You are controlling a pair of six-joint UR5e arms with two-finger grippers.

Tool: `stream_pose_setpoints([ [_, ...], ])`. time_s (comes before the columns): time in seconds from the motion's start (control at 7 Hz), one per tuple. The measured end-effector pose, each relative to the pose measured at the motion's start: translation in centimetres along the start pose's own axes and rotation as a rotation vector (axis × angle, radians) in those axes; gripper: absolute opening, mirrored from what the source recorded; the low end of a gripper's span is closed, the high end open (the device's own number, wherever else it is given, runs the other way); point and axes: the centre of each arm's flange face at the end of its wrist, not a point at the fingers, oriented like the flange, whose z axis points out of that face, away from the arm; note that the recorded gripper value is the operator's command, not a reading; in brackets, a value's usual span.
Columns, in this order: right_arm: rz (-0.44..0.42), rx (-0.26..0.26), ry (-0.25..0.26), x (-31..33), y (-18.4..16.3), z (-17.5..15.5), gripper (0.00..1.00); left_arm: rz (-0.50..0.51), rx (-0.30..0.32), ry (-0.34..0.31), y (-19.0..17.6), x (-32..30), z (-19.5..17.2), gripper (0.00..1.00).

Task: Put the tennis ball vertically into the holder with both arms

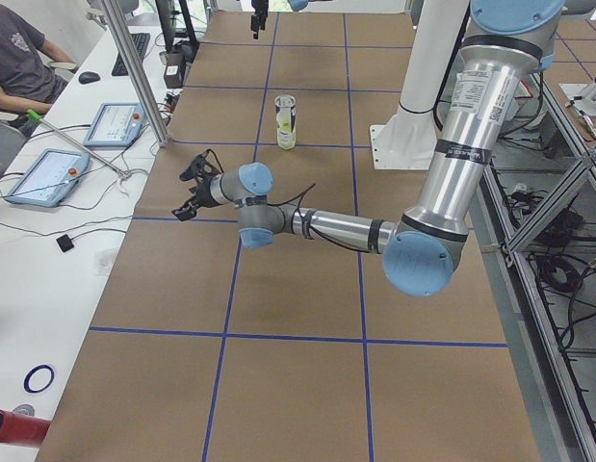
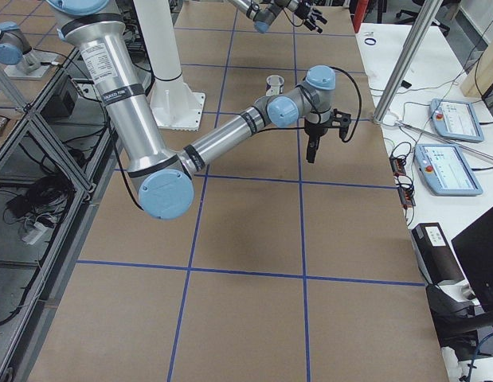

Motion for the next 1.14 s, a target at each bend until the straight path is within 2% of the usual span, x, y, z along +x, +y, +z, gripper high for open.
stream_pose_setpoints([
  [0.14, -0.032, 0.002, 0.012, 2.6, -0.7, -0.2, 0.99, -0.065, -0.127, -0.001, -1.1, -3.6, -1.4, 0.99],
  [0.29, -0.064, 0.002, 0.020, 5.4, -1.1, -0.5, 0.99, -0.131, -0.229, -0.017, -0.9, -6.9, -3.2, 0.99],
  [0.57, -0.122, -0.004, 0.035, 10.1, -1.2, -0.8, 0.99, -0.172, -0.334, -0.067, 0.6, -11.1, -6.6, 0.99],
  [0.71, -0.150, -0.009, 0.039, 12.2, -1.1, -0.9, 0.99, -0.154, -0.402, -0.091, 0.4, -11.8, -7.9, 0.99],
  [0.86, -0.173, -0.015, 0.039, 14.2, -0.9, -1.0, 0.99, -0.138, -0.494, -0.108, 0.2, -11.8, -9.2, 0.99],
  [1.0, -0.201, -0.023, 0.037, 16.2, -0.6, -1.1, 0.99, -0.162, -0.589, -0.100, 0.0, -11.6, -10.7, 0.99],
  [1.14, -0.238, -0.033, 0.039, 18.3, -0.3, -1.0, 0.99, -0.223, -0.654, -0.075, 0.9, -11.7, -12.6, 0.99],
])
